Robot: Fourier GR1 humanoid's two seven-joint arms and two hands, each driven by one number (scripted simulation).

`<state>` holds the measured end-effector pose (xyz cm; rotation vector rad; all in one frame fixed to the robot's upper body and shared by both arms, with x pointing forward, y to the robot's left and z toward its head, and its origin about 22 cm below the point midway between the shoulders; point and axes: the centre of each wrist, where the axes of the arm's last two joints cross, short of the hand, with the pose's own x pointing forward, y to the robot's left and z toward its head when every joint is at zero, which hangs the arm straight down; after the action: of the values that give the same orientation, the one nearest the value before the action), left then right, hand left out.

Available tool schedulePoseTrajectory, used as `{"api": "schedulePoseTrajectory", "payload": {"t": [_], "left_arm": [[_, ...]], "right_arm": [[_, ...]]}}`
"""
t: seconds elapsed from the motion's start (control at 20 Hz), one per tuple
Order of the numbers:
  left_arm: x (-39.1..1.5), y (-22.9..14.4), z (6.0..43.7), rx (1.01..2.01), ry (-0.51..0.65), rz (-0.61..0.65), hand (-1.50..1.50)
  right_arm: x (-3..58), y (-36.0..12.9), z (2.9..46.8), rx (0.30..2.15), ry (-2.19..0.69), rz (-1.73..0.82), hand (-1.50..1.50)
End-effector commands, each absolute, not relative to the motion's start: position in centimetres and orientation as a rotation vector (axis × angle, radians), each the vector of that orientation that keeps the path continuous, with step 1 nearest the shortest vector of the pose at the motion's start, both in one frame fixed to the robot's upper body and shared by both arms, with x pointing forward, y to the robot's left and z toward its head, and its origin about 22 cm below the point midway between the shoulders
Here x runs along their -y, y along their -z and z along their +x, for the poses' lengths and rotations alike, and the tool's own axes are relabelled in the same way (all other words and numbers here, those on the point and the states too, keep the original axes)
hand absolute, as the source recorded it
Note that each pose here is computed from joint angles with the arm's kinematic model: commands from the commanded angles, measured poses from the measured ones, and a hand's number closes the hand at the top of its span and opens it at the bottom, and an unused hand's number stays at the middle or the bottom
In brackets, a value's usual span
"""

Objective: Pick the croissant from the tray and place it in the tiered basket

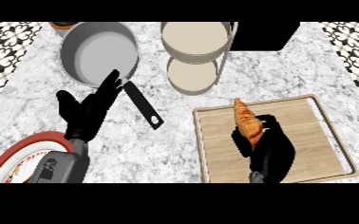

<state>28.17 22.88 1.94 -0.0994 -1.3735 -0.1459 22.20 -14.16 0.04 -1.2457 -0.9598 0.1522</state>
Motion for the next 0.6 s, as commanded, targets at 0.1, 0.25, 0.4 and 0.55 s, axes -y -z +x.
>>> {"api": "schedulePoseTrajectory", "payload": {"t": [0.1,0.25,0.4,0.55], "left_arm": [[-22.9,-1.5,28.0,1.354,0.130,-0.085,0.00],[-22.6,-1.8,28.1,1.359,0.142,-0.106,0.00],[-23.4,-2.1,28.4,1.366,0.138,-0.073,0.00],[-23.0,-2.1,28.3,1.368,0.158,-0.089,0.00]], "right_arm": [[11.2,-5.9,22.6,1.052,0.047,-1.293,1.50],[10.4,-8.0,22.5,1.092,0.043,-1.364,1.50],[9.7,-10.3,22.7,1.134,0.072,-1.416,1.50],[9.4,-11.5,22.9,1.112,0.052,-1.494,1.50]]}}
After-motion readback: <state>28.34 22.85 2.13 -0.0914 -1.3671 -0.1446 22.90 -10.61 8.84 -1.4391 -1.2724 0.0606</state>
